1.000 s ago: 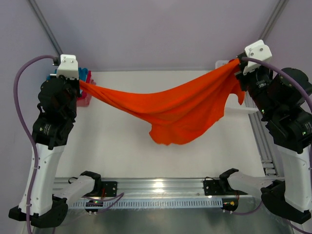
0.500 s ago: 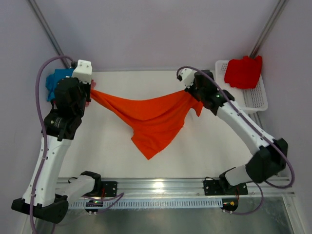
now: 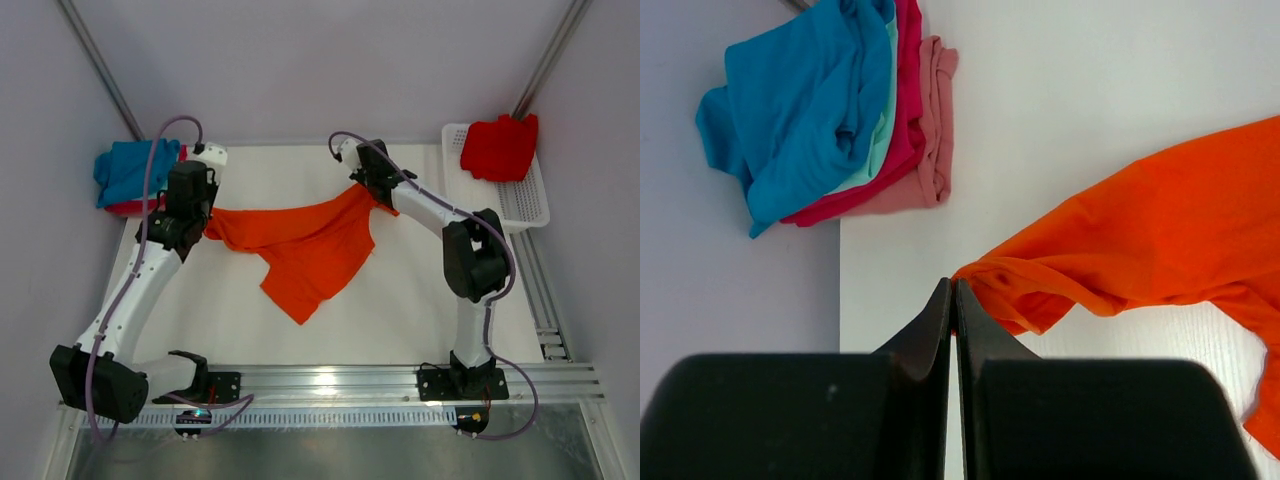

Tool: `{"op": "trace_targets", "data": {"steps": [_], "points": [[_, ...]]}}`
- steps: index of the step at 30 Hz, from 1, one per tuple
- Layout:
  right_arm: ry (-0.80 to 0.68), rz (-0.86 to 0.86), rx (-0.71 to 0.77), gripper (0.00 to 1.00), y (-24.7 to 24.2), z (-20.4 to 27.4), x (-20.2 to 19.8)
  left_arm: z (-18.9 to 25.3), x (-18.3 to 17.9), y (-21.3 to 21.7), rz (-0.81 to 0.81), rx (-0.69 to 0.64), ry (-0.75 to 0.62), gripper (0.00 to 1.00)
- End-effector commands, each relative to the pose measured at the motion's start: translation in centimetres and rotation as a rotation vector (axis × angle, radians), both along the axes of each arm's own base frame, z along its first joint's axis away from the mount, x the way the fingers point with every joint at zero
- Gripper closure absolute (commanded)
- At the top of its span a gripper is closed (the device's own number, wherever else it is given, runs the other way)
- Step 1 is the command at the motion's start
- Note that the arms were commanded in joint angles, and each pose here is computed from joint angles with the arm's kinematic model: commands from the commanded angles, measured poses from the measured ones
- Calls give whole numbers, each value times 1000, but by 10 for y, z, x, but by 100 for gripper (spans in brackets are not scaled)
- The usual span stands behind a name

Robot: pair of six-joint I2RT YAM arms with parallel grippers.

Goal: Fold and stack the t-shirts

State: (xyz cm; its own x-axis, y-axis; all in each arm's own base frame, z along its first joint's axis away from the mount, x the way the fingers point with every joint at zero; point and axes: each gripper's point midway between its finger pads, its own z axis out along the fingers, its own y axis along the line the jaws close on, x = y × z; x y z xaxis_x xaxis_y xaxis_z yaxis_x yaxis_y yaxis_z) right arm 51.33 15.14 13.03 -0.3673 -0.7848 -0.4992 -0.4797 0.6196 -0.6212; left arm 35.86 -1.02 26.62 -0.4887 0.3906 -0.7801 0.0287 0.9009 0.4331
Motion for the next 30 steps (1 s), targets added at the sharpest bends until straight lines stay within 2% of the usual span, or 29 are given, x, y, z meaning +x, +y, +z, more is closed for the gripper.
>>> {"op": "trace_targets", "data": {"steps": [1,2,3,4,5,6,10,11,12,15,16,17,19,20,24,30], "points": [[-264,-95,-23,97,-6,57,49,45,22,-8,-11,-60,-145,100],[-320,-118,-19,96,-7,64,58,41,25,-11,-21,-70,-131,100],[-338,-147,-34,84,-10,58,64,41,26,-14,-21,-94,-132,100],[-376,-204,-52,64,-18,64,66,44,28,-16,-26,-106,-138,100],[-400,-219,-54,5,-20,69,68,43,29,-18,-29,-113,-131,100],[-405,-236,-52,1,-22,70,68,41,30,-21,-31,-130,-121,100],[-400,-249,-11,1,-24,80,58,47,30,-22,-32,-141,-130,100],[-354,-237,-13,1,-24,74,51,49,29,-21,-31,-143,-137,100],[-334,-231,46,1,-19,73,45,50,28,-21,-30,-145,-137,100],[-144,-51,208,1,9,64,0,50,26,-22,-31,-149,-134,100],[-92,18,248,1,15,67,-26,51,25,-21,-28,-146,-136,100],[20,138,319,1,35,56,-51,51,25,-20,-25,-145,-135,100],[188,272,349,1,47,32,-99,52,25,-20,-25,-144,-136,100],[212,338,398,1,56,41,-117,52,26,-21,-29,-150,-135,100],[371,459,392,5,54,18,-171,50,27,-26,-40,-173,-122,100],[486,614,362,10,75,-2,-216,49,29,-29,-49,-186,-115,100]]}}
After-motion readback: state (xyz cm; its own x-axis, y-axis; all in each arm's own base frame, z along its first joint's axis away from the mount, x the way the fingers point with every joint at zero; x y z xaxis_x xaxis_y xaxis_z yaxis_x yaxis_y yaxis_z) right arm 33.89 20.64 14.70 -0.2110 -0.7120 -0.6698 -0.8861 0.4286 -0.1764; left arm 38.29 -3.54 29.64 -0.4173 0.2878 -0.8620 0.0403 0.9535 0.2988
